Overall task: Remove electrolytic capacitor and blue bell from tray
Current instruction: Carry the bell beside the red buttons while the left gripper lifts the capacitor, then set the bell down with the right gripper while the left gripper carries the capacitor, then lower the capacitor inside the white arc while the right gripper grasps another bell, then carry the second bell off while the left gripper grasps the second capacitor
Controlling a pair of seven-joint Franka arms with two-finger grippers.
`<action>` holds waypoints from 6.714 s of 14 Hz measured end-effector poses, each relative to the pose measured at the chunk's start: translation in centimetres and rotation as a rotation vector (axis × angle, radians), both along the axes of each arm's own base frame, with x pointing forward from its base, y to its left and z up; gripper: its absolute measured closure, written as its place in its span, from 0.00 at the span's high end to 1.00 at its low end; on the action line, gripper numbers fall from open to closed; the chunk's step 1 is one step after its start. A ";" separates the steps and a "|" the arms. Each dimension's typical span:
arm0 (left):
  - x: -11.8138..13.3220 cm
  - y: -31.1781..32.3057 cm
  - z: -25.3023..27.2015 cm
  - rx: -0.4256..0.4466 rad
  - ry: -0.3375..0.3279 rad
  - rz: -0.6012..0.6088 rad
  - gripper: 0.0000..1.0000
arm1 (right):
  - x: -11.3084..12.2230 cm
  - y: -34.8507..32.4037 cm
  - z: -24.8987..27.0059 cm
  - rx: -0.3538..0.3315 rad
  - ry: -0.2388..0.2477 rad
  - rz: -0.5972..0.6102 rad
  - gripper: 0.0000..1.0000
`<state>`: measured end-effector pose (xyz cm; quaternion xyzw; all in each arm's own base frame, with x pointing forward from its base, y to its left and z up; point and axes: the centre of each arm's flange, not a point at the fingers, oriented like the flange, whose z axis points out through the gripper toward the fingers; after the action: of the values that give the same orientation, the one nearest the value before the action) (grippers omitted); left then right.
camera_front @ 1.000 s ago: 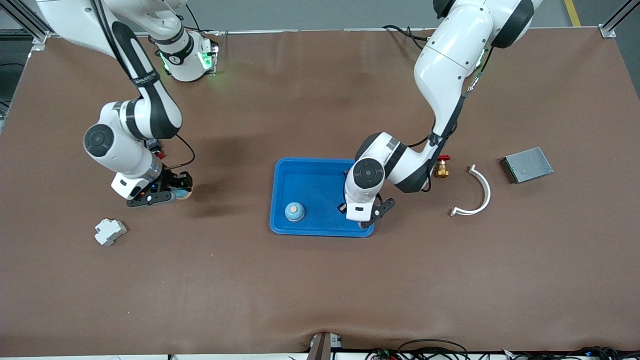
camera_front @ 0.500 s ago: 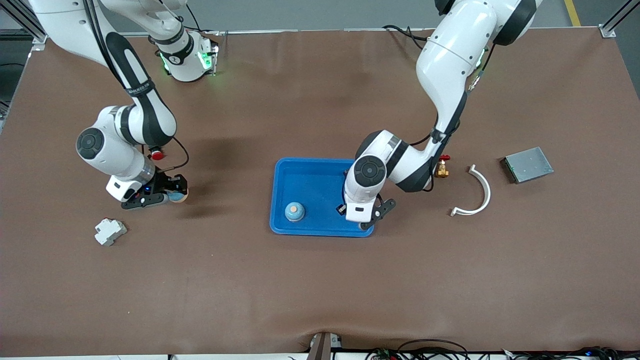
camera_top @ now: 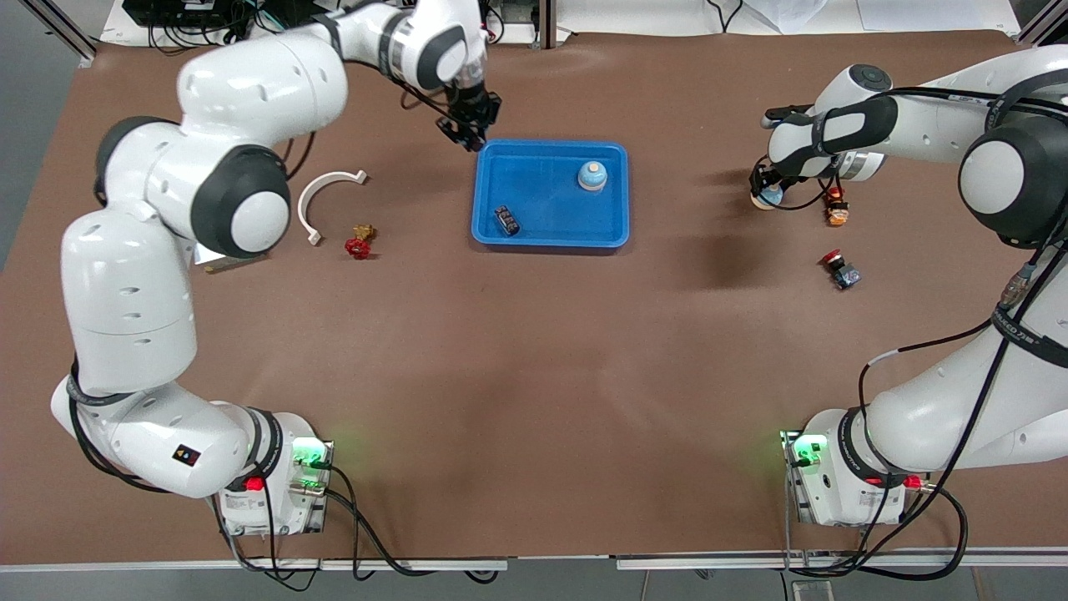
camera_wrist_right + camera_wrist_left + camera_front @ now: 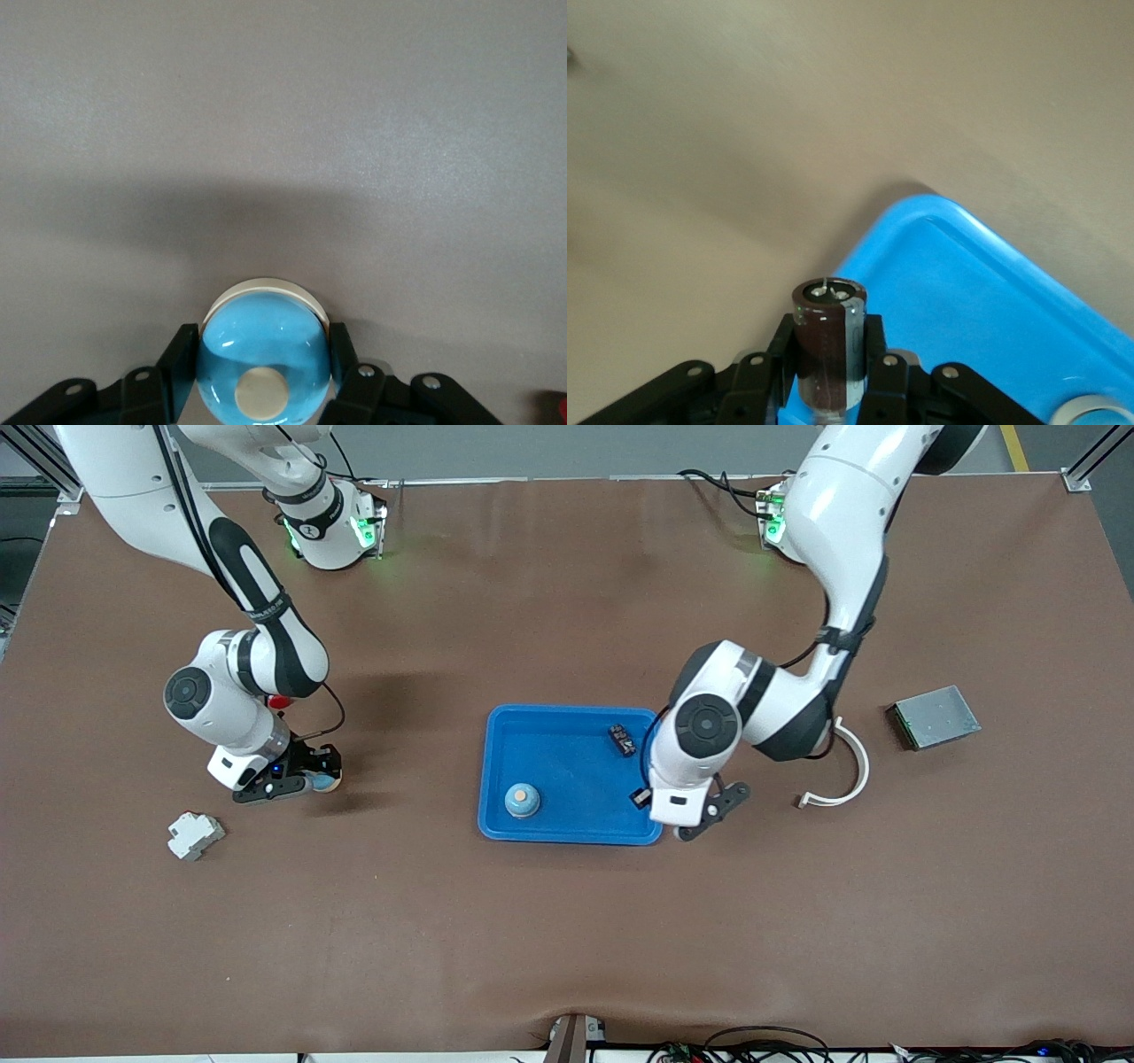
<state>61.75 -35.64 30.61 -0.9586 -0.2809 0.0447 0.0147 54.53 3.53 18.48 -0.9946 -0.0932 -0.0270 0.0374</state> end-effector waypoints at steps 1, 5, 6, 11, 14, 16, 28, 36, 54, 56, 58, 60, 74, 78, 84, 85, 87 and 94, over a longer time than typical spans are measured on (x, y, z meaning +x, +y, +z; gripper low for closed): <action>0.3 1.5 1.1 0.008 0.021 -0.037 0.34 | 0.0 0.0 0.0 0.000 0.000 0.000 0.64; 1.4 8.0 3.9 0.018 0.108 -0.200 0.34 | 0.4 0.1 -0.1 0.000 -0.003 0.001 0.78; 1.8 9.7 4.5 0.011 0.114 -0.236 0.34 | 0.5 0.1 -0.1 0.000 -0.004 0.001 0.87; 2.2 18.9 6.4 -0.028 0.136 -0.408 0.34 | 2.0 1.8 1.4 0.011 0.011 0.027 1.00; 2.1 24.0 6.4 -0.011 0.144 -0.485 0.34 | 4.2 3.2 4.2 0.008 0.036 0.030 1.00; 1.7 26.7 5.7 -0.016 0.115 -0.526 0.34 | 5.8 3.9 6.5 -0.039 0.060 -0.002 1.00; -5.3 27.1 -1.8 -0.027 -0.044 -0.655 0.34 | 6.1 20.2 11.5 -0.066 0.065 -0.226 1.00; -6.7 27.2 -4.1 -0.030 -0.059 -0.658 0.34 | 5.0 31.2 8.2 -0.082 0.050 -0.378 1.00; -7.1 29.5 -10.8 -0.063 -0.015 -0.614 0.34 | 5.8 38.3 2.0 -0.027 0.011 -0.495 1.00; -7.2 29.6 -11.4 -0.067 -0.006 -0.611 0.34 | 5.6 38.7 1.6 -0.027 0.011 -0.493 1.00; -7.2 29.7 -11.9 -0.069 -0.002 -0.608 0.34 | 5.4 39.1 1.4 -0.029 0.013 -0.491 1.00; -7.3 29.9 -12.1 -0.071 0.001 -0.604 0.34 | 5.2 39.3 1.3 -0.030 0.014 -0.489 1.00; -4.9 30.0 -7.2 -0.054 -0.015 -0.593 1.00 | 5.1 39.6 0.7 -0.027 0.009 -0.487 0.71; -2.4 25.3 0.5 -0.051 0.033 -0.502 1.00 | 5.3 39.6 0.9 -0.024 0.005 -0.488 0.64; -0.6 18.1 6.4 -0.066 -0.054 -0.285 1.00 | 5.6 40.2 2.5 -0.048 0.030 -0.506 0.64; -0.5 16.9 6.7 -0.073 -0.060 -0.246 1.00 | 5.6 40.4 3.5 -0.068 0.049 -0.507 0.64; -0.5 14.1 6.7 -0.083 -0.061 -0.171 1.00 | 5.8 40.6 6.4 -0.095 0.074 -0.508 0.64; -3.8 2.2 3.5 -0.087 -0.004 -0.025 1.00 | 10.7 31.1 13.4 -0.096 0.120 -0.353 0.64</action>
<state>57.90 -33.42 34.15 -0.9618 -0.2668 0.0547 -0.0271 65.27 34.67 31.90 -0.9960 0.0837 0.0307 -0.0099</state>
